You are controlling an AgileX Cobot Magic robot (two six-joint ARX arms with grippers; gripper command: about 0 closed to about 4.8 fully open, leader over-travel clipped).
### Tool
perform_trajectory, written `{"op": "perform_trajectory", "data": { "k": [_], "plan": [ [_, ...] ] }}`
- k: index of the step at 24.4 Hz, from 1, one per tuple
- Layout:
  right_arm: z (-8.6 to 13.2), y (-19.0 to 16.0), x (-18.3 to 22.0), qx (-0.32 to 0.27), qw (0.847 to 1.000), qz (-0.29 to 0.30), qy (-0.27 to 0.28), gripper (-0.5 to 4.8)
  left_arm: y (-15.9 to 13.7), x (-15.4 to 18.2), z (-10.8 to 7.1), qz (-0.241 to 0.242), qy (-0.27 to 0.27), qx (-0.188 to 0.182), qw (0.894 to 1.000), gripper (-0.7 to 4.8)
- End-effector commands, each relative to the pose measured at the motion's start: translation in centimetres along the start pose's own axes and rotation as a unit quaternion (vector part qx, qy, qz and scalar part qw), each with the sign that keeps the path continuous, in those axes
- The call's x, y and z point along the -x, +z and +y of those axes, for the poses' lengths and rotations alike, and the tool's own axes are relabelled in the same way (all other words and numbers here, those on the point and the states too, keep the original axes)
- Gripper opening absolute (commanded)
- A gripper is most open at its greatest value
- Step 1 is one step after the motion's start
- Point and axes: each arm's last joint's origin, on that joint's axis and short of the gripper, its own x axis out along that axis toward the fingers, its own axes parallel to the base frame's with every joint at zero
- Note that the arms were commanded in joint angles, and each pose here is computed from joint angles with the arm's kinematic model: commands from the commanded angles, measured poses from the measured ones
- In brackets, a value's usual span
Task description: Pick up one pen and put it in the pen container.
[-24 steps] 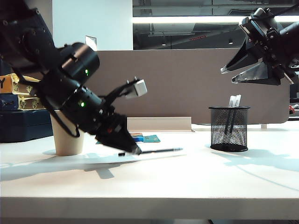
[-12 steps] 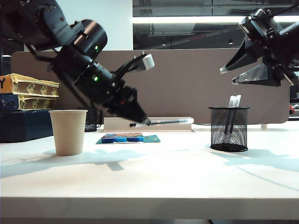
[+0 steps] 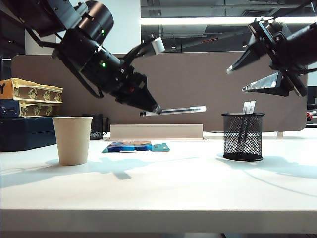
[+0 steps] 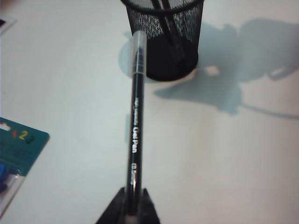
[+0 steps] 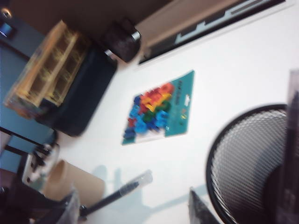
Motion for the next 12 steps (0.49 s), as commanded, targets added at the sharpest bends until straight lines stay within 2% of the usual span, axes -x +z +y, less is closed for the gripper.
{"op": "perform_trajectory", "data": {
  "k": [1, 5, 12],
  "plan": [
    [0.7, 1.1, -0.4, -0.023, 0.999, -0.008, 0.026, 2.85, 1.0, 0.7, -0.1, -0.017, 0.010, -0.010, 1.000, 0.12],
    [1.1, 1.8, -0.6, -0.068, 0.997, -0.012, 0.034, 2.85, 2.0, 1.3, 0.1, -0.032, 0.025, -0.015, 0.999, 0.12],
    [1.2, 1.8, -0.7, -0.109, 0.993, 0.001, 0.043, 2.85, 4.2, 1.8, 0.7, -0.060, 0.037, -0.017, 0.997, 0.12]
  ]
}}
